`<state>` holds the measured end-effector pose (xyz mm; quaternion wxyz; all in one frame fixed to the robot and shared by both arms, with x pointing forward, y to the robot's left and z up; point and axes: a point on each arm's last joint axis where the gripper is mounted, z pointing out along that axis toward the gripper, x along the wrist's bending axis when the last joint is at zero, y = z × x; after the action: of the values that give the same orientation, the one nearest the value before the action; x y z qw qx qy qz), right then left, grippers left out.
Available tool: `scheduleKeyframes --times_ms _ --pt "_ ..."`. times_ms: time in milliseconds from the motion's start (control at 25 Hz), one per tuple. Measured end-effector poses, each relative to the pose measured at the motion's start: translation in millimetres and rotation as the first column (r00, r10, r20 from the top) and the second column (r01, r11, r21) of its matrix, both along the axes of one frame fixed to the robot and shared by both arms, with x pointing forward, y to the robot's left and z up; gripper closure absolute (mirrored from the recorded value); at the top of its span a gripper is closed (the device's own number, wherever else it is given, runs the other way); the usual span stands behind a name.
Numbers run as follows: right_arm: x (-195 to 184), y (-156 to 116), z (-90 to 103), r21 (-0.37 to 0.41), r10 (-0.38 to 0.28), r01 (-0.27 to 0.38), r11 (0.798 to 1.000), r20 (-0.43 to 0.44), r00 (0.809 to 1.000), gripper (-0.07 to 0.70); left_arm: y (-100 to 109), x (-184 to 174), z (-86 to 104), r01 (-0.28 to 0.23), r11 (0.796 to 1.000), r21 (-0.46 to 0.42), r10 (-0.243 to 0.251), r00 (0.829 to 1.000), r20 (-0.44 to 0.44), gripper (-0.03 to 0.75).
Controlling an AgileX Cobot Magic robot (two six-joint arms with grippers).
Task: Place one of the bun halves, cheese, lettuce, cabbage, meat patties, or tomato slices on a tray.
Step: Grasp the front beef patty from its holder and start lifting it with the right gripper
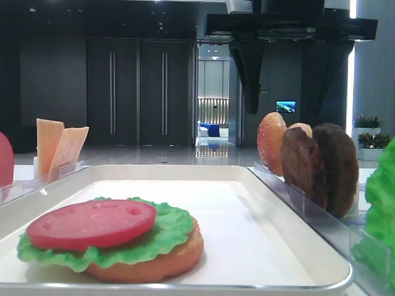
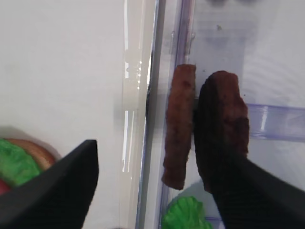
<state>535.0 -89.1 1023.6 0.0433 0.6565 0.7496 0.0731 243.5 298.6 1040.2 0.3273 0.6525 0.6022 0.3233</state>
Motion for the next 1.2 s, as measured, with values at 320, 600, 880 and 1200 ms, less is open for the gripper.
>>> scheduleKeyframes --times_ms 320,600,880,1200 --pt "0.1 0.0 0.0 0.000 0.001 -0.001 1.000 0.001 1.000 0.166 0.0 0.0 0.0 0.000 1.000 0.000 0.000 1.000 0.000 0.057" --pt "0.6 0.4 -0.4 0.002 0.001 -0.001 1.000 0.004 1.000 0.166 0.0 0.0 0.0 0.000 1.000 0.000 0.000 1.000 0.000 0.057" --pt "4.4 3.4 -18.3 -0.025 0.000 -0.001 1.000 -0.038 0.999 0.166 0.0 0.0 0.0 0.000 1.000 0.000 0.000 1.000 0.000 0.057" --pt "5.7 3.8 -21.7 -0.033 0.003 -0.004 0.999 -0.040 0.999 0.166 0.0 0.0 0.0 0.000 1.000 0.000 0.000 1.000 0.000 0.057"
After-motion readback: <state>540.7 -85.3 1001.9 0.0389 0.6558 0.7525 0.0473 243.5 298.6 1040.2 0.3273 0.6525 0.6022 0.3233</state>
